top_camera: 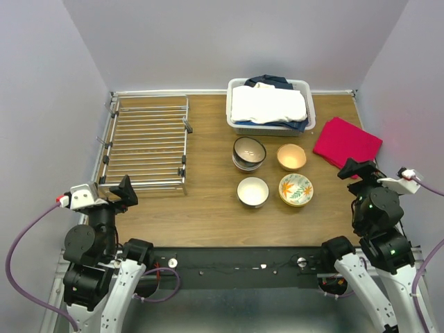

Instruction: Unload the bowls from the dish rack

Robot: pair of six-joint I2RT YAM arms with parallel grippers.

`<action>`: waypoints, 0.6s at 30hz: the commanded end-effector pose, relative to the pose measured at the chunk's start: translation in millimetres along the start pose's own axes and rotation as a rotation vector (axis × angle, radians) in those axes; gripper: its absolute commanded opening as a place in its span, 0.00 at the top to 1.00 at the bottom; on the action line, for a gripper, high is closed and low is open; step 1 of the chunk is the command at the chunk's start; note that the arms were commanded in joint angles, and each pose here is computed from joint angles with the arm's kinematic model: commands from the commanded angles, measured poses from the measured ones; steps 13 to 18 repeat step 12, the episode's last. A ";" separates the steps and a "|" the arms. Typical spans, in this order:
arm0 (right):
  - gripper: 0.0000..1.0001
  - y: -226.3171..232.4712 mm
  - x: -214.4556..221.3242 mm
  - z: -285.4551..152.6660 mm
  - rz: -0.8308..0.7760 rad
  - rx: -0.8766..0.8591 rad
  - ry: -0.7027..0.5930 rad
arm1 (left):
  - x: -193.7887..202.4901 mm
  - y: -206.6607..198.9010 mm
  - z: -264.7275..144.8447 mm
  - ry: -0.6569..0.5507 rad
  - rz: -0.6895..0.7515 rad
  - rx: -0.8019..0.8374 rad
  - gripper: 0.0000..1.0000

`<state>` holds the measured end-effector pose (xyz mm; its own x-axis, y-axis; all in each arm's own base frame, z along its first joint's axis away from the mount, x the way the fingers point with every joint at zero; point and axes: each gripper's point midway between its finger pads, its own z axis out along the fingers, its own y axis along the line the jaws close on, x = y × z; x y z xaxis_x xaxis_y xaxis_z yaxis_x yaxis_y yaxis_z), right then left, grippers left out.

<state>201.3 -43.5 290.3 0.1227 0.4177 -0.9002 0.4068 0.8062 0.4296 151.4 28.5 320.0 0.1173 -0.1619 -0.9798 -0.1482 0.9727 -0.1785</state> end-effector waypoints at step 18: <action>0.00 -8.0 18.5 0.9 0.006 0.035 0.049 | 6.2 3.8 -7.7 -0.002 0.010 0.005 0.01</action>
